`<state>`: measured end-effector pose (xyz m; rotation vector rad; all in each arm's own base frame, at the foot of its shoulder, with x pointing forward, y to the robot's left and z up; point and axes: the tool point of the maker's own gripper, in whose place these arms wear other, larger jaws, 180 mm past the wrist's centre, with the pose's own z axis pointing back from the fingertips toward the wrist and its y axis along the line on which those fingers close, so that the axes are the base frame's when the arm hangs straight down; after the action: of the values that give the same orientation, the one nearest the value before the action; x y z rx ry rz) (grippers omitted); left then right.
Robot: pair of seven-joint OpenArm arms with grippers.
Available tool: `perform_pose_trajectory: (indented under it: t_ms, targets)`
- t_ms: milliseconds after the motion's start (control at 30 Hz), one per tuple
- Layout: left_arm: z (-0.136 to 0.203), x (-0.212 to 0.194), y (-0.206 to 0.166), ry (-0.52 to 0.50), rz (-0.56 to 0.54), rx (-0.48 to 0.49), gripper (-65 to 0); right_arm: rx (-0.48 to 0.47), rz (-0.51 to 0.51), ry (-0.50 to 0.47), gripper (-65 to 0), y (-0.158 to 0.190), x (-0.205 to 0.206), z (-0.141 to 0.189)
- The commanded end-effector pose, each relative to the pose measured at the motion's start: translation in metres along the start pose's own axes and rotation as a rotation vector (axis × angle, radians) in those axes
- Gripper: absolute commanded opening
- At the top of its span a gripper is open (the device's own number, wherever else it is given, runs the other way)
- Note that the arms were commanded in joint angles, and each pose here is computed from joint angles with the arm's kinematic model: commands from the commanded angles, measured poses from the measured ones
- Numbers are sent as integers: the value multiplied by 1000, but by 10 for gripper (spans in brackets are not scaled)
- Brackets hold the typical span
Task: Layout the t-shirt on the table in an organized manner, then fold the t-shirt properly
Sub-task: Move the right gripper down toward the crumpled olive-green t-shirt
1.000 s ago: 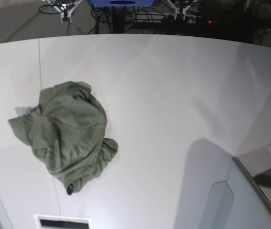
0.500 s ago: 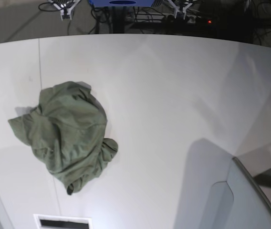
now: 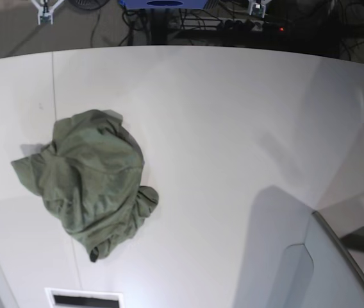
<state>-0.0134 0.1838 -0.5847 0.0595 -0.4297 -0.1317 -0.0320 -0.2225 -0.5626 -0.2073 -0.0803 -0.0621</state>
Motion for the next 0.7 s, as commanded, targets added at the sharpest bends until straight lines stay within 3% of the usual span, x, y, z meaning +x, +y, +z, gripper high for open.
perform_pose_trajectory:
  t_ms: [0,233,500,600,667]
  targets:
    - [6,10,1,-43,-3,3,-650,-6,4,-46,-647,-5,12,9]
    - [51,92,1,-288,-43,-13,-650,-22,16,-238,-648,-14,80,54]
    - [101,222,-10,-640,-42,-32,-650,-32,11,-641,-642,-17,209,142]
    - [97,253,-5,-658,-44,-16,-650,24,79,-725,-641,-4,247,157]
    - [89,270,0,-628,-46,-2,-650,75,166,-722,-639,10,274,163]
